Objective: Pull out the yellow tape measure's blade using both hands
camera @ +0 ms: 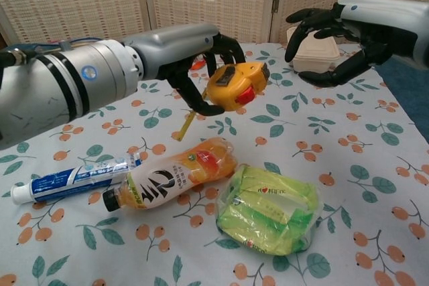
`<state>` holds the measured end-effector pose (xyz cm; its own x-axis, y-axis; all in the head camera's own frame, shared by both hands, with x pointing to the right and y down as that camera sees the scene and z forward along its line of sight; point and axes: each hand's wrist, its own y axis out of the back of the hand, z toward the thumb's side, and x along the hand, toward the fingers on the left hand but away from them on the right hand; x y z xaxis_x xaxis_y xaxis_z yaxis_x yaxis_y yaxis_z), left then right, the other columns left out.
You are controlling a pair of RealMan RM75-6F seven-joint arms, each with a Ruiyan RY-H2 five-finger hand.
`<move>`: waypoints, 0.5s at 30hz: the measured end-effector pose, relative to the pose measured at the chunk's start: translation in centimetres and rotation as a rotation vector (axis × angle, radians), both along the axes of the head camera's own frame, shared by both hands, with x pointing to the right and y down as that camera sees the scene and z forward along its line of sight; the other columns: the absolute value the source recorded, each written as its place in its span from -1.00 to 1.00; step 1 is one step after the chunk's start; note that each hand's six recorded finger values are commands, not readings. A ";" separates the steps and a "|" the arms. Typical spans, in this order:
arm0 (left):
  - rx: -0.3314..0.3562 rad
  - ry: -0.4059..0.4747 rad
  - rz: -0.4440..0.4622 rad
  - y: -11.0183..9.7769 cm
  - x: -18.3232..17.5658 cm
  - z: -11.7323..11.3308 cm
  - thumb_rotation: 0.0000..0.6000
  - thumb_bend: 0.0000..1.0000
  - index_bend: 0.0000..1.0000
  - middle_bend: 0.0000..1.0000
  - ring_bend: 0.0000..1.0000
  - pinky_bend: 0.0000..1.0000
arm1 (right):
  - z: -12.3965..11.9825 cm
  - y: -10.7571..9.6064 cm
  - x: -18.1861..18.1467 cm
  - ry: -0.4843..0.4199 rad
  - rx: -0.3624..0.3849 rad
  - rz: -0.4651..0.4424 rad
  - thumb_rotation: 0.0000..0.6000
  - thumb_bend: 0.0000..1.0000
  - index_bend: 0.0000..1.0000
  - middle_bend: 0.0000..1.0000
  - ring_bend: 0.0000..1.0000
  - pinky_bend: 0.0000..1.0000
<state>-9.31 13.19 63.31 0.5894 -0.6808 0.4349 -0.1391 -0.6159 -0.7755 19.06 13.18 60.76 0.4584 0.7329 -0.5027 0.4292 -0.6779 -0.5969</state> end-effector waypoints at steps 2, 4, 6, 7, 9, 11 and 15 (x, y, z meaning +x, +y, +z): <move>0.000 0.002 0.001 0.1 0.2 -0.1 1.00 -0.32 0.08 -0.02 -0.21 -0.89 | 0.1 -0.1 -0.4 -0.002 -0.003 -0.002 1.00 -0.18 -0.10 -0.91 -0.94 -1.00; 0.002 0.004 0.001 0.2 0.3 -0.2 1.00 -0.32 0.08 -0.02 -0.21 -0.90 | 0.3 -0.1 -0.7 -0.002 -0.009 -0.001 1.00 -0.18 -0.10 -0.91 -0.94 -1.00; 0.002 0.006 0.000 0.3 0.4 -0.3 1.00 -0.32 0.08 -0.02 -0.21 -0.90 | 0.5 -0.2 -0.9 -0.003 -0.014 -0.001 1.00 -0.18 -0.09 -0.91 -0.93 -1.00; 0.002 0.008 0.000 0.3 0.5 -0.3 1.00 -0.32 0.08 -0.02 -0.21 -0.90 | 0.5 -0.2 -1.1 -0.004 -0.017 0.000 1.00 -0.18 -0.09 -0.91 -0.93 -1.00; 0.005 0.007 0.000 0.3 0.5 -0.4 1.00 -0.32 0.08 -0.02 -0.21 -0.90 | 0.6 -0.3 -1.2 -0.005 -0.021 -0.001 1.00 -0.18 -0.07 -0.91 -0.93 -1.00; 0.006 0.006 0.000 0.3 0.6 -0.4 1.00 -0.32 0.08 -0.02 -0.21 -0.90 | 0.8 -0.3 -1.3 -0.003 -0.025 -0.002 1.00 -0.18 -0.07 -0.90 -0.93 -1.00; 0.007 0.005 0.001 0.3 0.6 -0.4 1.00 -0.32 0.08 -0.02 -0.21 -0.90 | 1.0 -0.2 -1.4 0.001 -0.034 -0.004 1.00 -0.18 -0.07 -0.90 -0.91 -1.00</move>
<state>-8.67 13.48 62.92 0.5923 -0.6831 0.4273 -0.1425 -0.6108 -0.7789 17.62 12.95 61.75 0.4606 0.7136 -0.5278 0.4259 -0.6994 -0.5740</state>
